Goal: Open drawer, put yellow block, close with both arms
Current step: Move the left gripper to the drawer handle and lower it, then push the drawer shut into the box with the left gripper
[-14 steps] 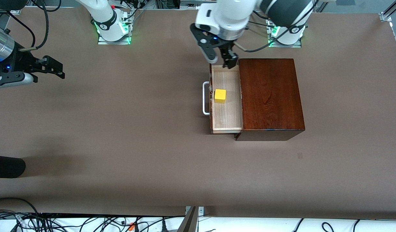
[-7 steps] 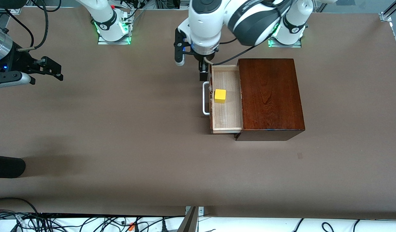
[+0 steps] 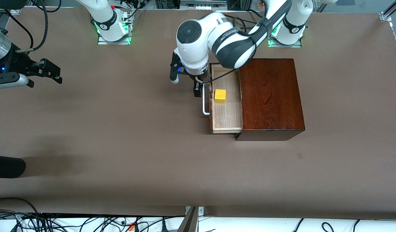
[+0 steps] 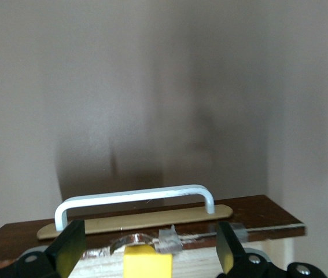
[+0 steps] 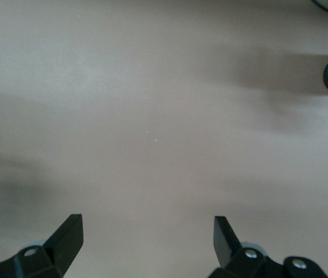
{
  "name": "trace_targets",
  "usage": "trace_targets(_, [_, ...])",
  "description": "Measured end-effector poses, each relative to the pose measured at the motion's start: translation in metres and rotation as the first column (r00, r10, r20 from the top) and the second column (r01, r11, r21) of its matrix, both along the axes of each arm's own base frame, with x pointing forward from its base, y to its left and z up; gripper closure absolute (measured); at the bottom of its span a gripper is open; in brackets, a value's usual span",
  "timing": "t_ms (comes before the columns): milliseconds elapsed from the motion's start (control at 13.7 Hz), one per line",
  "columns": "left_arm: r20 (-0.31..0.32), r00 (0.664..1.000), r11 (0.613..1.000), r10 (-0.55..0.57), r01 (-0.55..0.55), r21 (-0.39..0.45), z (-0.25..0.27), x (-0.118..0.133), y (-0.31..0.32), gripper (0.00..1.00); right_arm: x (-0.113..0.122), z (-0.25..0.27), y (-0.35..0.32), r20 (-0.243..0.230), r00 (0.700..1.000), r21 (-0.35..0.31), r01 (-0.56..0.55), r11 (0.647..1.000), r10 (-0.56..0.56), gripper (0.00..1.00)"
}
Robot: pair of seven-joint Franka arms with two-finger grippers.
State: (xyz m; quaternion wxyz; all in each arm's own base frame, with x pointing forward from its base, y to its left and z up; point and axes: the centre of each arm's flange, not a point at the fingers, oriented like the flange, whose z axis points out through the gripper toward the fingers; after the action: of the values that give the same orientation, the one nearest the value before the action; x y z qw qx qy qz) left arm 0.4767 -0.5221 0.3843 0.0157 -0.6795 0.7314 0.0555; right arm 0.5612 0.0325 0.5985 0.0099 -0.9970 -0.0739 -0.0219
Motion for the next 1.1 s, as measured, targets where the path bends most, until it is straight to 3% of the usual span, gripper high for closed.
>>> trace_targets(1098, [0.022, 0.998, 0.993, -0.061, 0.058, 0.106, -0.054, -0.004, -0.006, 0.0, 0.004, 0.002, 0.005, 0.013, 1.0, -0.002, -0.006, 1.0, 0.006, 0.0])
